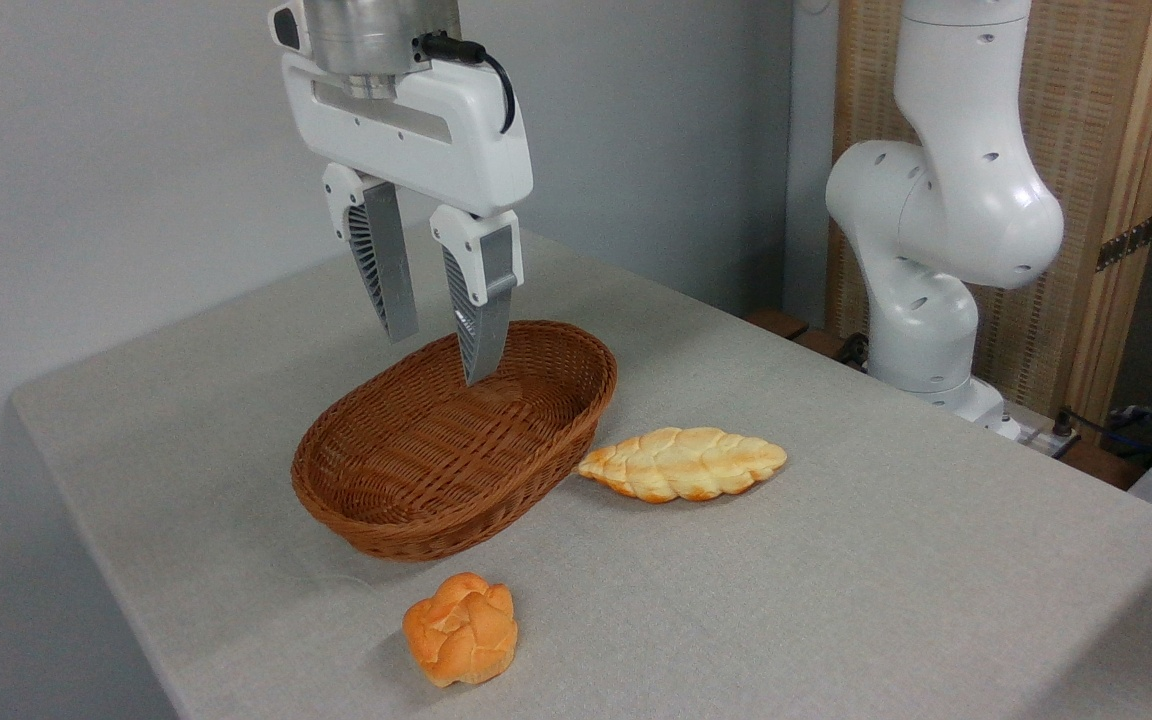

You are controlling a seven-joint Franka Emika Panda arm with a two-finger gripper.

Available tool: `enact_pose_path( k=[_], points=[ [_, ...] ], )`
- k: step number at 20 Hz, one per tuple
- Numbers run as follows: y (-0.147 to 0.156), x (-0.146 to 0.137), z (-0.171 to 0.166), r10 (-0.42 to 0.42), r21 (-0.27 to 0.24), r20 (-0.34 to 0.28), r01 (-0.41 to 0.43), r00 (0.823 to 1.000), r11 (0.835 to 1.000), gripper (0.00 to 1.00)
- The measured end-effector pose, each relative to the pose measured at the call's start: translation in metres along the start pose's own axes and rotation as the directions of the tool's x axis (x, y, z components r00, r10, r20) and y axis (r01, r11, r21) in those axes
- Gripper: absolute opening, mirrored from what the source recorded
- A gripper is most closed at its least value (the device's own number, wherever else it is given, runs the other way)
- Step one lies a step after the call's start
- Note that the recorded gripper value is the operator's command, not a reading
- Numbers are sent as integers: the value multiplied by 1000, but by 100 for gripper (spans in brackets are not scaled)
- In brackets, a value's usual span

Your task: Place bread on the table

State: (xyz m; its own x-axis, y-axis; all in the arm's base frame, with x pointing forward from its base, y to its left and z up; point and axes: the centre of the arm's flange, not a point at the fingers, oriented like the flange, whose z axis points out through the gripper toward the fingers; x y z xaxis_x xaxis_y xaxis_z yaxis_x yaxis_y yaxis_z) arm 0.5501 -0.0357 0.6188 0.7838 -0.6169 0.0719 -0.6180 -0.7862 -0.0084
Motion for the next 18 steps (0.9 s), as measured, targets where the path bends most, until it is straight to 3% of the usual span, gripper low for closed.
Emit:
enact_pose_path(
  k=[18],
  points=[
    [-4, -8, -5, 109, -45, 3, -108, 994, 993, 100]
  ],
)
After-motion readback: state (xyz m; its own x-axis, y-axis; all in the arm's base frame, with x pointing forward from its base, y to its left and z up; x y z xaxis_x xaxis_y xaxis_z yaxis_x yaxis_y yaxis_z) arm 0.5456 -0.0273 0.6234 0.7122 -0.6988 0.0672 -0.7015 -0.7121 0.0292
